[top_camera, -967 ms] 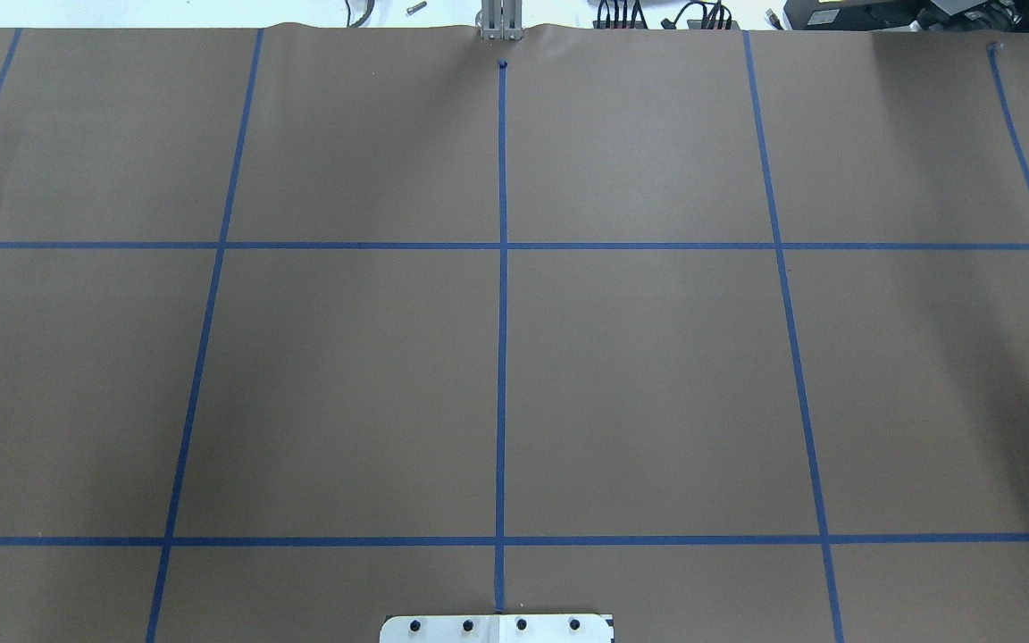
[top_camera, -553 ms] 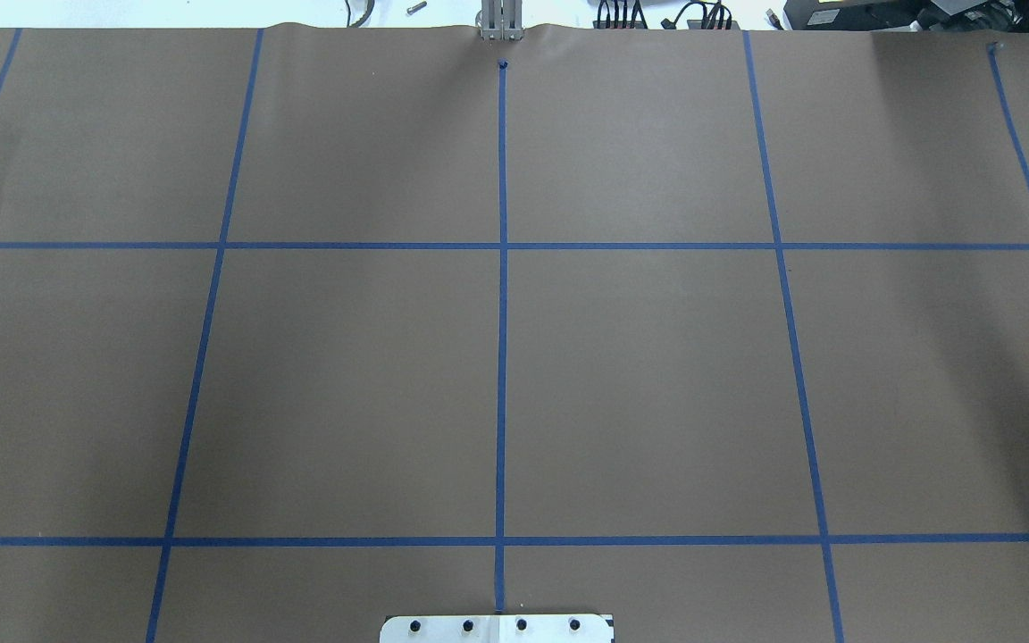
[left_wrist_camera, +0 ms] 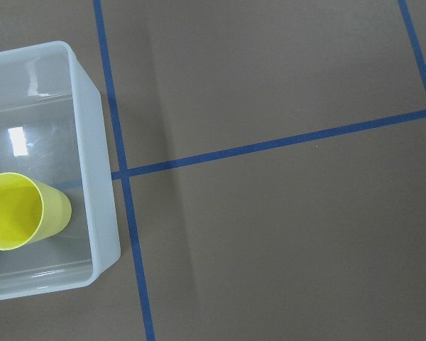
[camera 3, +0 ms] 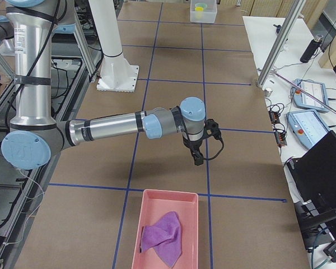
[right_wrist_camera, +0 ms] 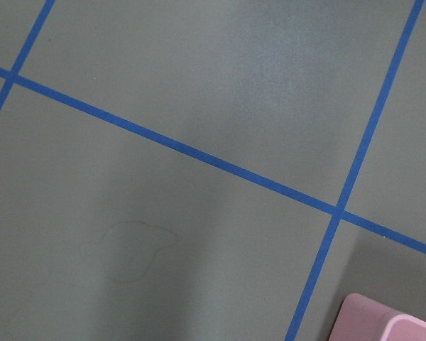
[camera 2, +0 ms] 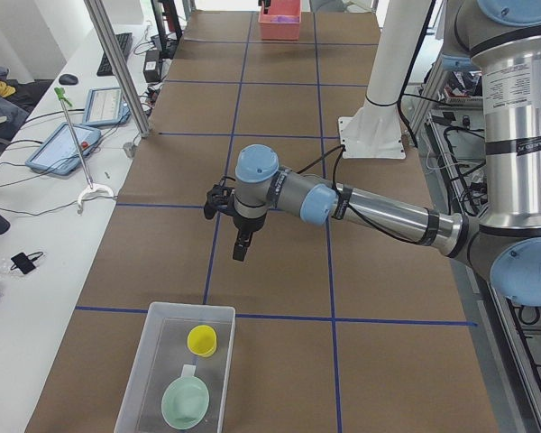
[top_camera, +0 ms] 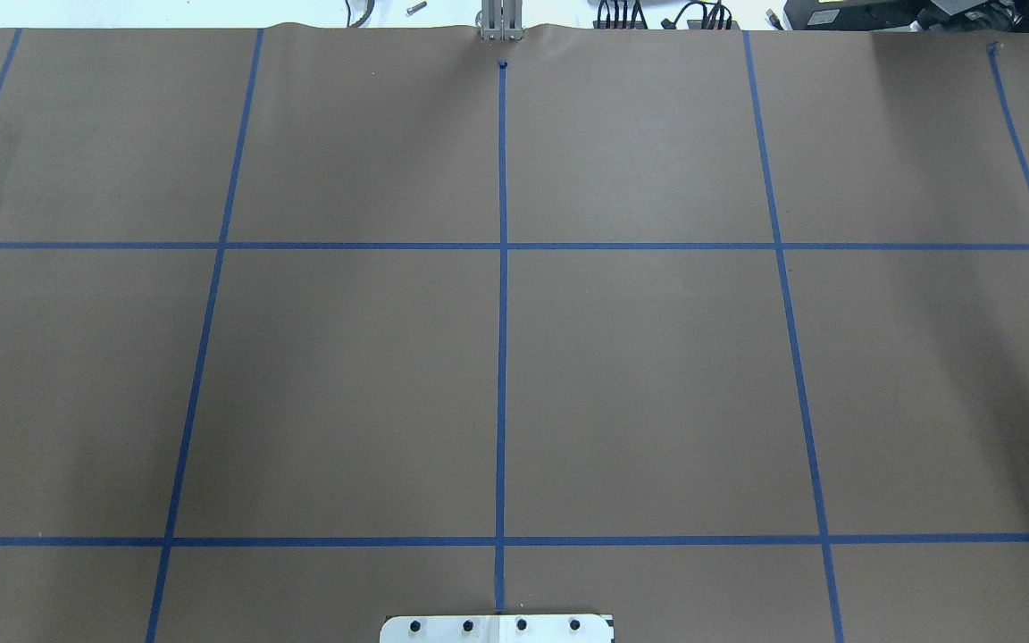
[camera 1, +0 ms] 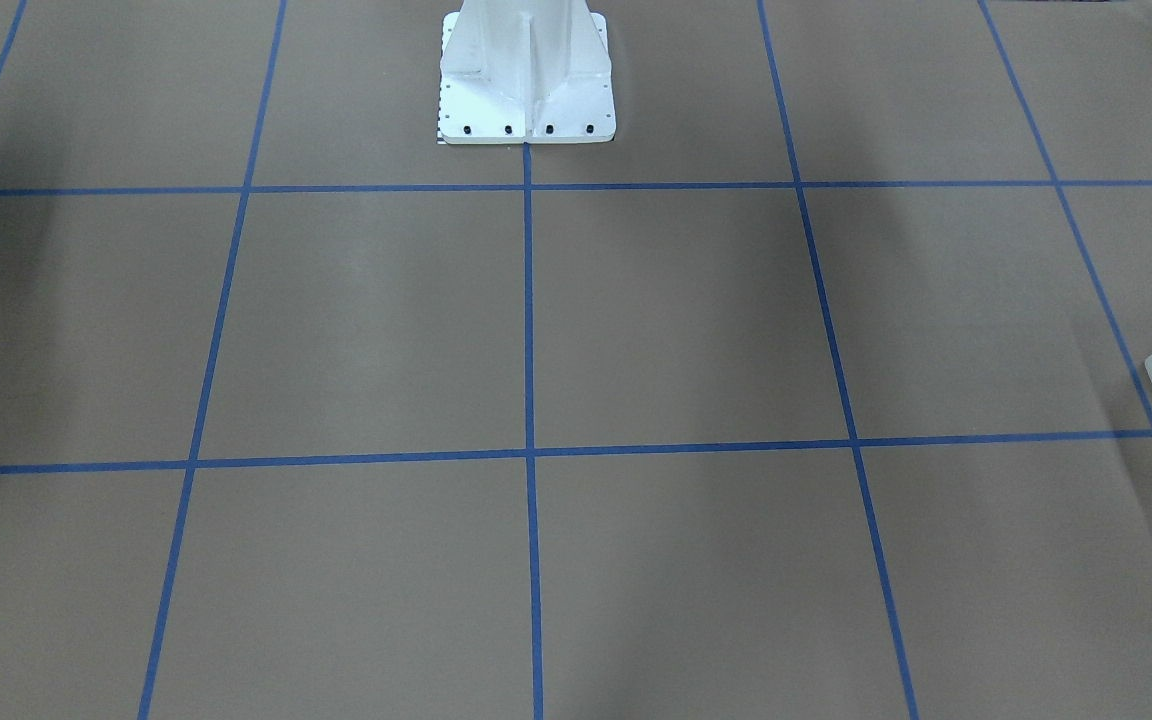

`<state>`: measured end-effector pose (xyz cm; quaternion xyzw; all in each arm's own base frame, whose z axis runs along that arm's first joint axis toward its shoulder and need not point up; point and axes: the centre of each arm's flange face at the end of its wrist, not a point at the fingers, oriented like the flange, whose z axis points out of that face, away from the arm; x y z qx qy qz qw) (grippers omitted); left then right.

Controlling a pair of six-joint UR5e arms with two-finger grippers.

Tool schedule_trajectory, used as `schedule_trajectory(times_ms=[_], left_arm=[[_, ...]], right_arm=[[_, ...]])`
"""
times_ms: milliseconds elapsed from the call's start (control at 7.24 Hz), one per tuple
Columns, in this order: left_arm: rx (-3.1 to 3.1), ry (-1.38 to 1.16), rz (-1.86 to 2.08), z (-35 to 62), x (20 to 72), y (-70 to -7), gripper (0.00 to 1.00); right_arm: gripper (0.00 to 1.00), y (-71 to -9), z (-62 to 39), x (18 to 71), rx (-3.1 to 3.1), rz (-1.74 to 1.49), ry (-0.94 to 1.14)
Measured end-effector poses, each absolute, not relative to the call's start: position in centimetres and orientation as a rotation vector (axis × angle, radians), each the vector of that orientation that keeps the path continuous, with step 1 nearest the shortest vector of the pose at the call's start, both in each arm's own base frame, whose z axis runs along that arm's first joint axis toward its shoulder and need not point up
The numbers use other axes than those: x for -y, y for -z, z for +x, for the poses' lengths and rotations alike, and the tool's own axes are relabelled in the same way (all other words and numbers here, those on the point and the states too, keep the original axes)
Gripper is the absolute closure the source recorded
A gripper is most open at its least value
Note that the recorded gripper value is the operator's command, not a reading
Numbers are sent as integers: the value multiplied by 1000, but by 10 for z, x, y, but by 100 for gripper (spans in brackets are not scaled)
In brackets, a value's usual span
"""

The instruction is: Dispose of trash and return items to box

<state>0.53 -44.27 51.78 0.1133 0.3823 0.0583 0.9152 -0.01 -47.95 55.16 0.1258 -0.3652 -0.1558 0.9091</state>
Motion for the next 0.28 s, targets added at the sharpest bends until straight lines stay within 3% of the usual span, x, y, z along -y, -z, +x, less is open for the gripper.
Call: schedule_trajectory(times_ms=[276], left_arm=[[-793, -119, 233, 6, 443, -516, 2]], right_arm=[[0, -551, 0, 480, 748, 261, 321]])
